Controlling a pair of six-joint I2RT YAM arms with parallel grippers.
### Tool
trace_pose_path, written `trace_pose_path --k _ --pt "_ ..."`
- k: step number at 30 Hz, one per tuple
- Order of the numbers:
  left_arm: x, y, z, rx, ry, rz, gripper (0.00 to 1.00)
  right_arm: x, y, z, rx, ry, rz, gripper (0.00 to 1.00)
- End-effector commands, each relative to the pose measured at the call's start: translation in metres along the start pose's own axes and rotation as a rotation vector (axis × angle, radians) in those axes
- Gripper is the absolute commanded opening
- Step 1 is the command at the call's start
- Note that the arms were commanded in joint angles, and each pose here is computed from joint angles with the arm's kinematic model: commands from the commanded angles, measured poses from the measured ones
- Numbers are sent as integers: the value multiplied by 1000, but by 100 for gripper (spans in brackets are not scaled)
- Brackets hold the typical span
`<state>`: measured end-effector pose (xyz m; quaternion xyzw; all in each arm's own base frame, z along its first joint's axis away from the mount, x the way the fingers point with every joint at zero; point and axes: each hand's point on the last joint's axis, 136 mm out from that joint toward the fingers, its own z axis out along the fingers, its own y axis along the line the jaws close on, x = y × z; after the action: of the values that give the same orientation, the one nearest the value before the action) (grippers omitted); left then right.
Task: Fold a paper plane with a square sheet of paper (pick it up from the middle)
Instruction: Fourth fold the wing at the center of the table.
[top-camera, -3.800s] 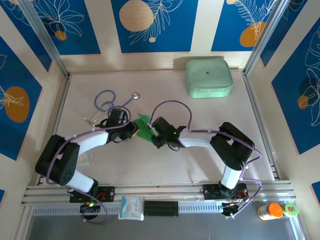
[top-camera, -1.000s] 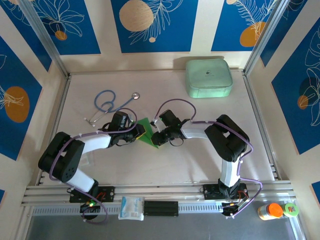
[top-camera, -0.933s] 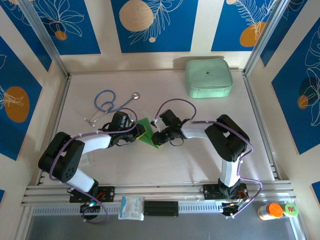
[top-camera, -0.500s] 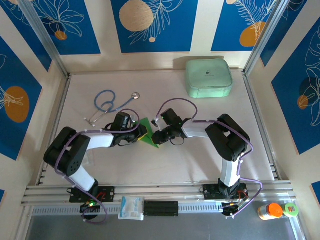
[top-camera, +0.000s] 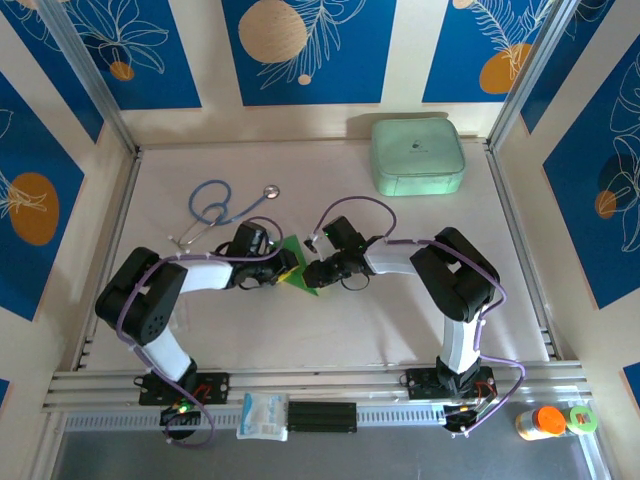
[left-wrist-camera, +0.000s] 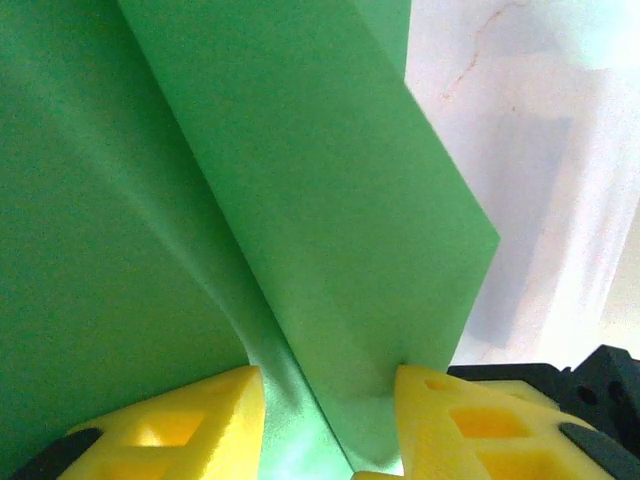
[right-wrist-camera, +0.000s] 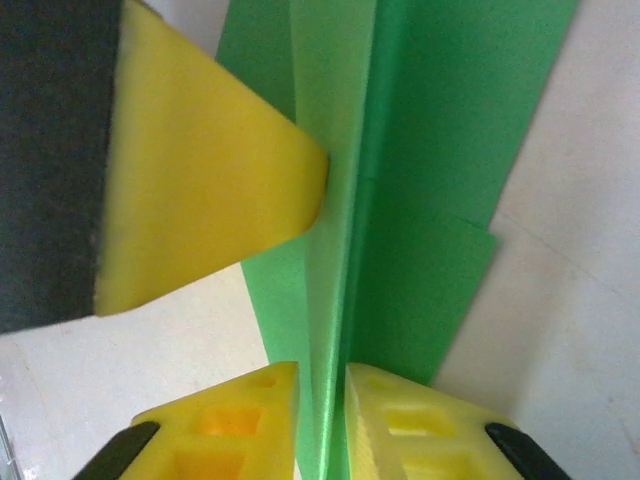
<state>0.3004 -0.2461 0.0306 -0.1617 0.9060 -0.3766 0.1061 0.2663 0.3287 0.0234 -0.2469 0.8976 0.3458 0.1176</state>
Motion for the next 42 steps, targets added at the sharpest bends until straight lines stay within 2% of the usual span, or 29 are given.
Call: trace_pose_path --k 1,10,19,42 --pt "14 30 2 -149 49 -19 42 -6 6 -7 -29 -22 29 23" --pt "18 40 4 -214 70 -40 43 -6 5 -11 -23 -42 67 24" --pt "18 46 5 -242 70 -62 42 -14 7 -33 -36 -137 118 26" --pt "25 51 11 -256 117 -65 46 -9 10 -4 -69 -42 107 23"
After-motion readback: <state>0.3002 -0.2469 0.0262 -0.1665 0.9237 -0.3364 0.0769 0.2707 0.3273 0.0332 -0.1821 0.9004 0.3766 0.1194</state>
